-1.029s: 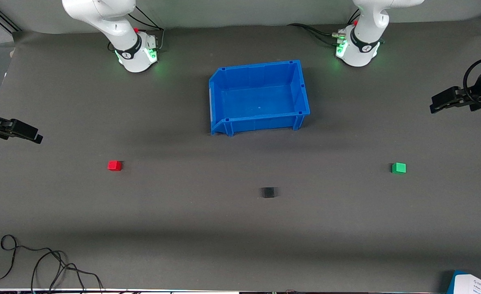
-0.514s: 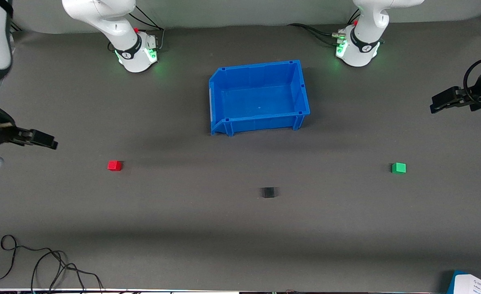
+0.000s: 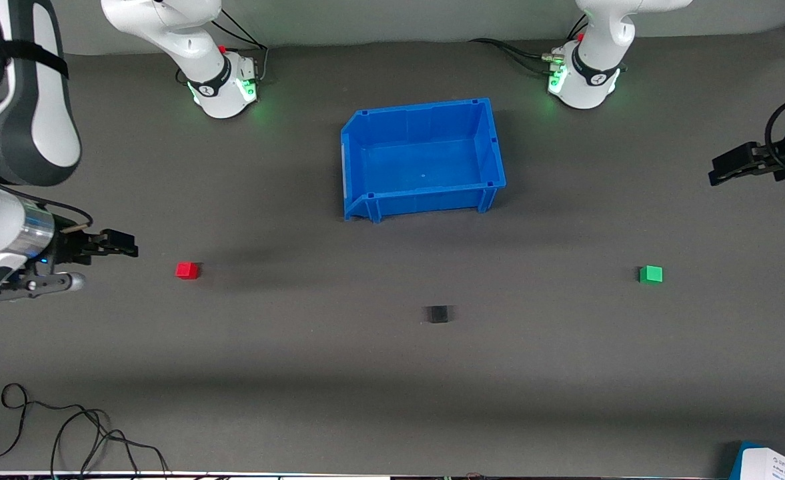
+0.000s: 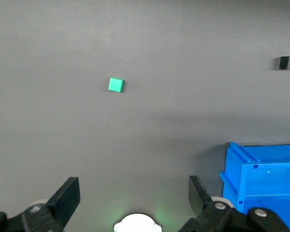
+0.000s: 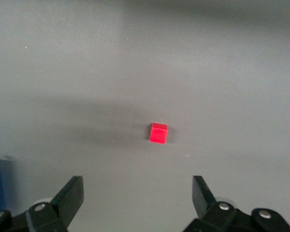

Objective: Attach green and red cubes to black cube
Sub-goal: 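Move the right gripper toward the red cube while the left gripper starts moving, then lower the right gripper over the red cube while the left gripper approaches the green cube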

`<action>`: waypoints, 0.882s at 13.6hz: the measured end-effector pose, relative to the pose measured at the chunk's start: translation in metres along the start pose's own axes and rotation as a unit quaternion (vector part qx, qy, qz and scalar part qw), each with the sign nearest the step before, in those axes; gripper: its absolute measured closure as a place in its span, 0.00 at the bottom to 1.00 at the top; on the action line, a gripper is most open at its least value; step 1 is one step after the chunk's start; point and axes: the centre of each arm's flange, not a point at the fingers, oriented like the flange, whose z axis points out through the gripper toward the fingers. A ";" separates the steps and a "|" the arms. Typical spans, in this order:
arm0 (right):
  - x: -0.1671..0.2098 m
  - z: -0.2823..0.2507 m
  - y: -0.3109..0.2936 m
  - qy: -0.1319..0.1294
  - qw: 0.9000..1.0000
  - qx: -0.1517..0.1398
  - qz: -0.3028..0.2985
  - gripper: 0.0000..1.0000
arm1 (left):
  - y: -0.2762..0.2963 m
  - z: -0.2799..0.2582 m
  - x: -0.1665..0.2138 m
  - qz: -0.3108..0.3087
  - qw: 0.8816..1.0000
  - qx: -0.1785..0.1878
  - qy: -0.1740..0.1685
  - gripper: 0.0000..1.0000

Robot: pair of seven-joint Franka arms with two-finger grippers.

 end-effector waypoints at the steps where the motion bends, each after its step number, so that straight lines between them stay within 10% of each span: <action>1: 0.000 0.005 0.000 0.000 1.000 0.000 -0.007 0.00 | -0.006 0.001 0.001 -0.008 1.000 -0.001 -0.001 0.00; 7: 0.005 0.025 0.008 -0.012 0.999 0.000 0.042 0.01 | -0.054 0.018 0.014 -0.214 0.977 -0.003 -0.016 0.00; 12: 0.010 0.037 0.005 -0.019 0.978 -0.004 0.208 0.01 | -0.092 0.058 0.041 -0.457 0.889 0.005 -0.038 0.00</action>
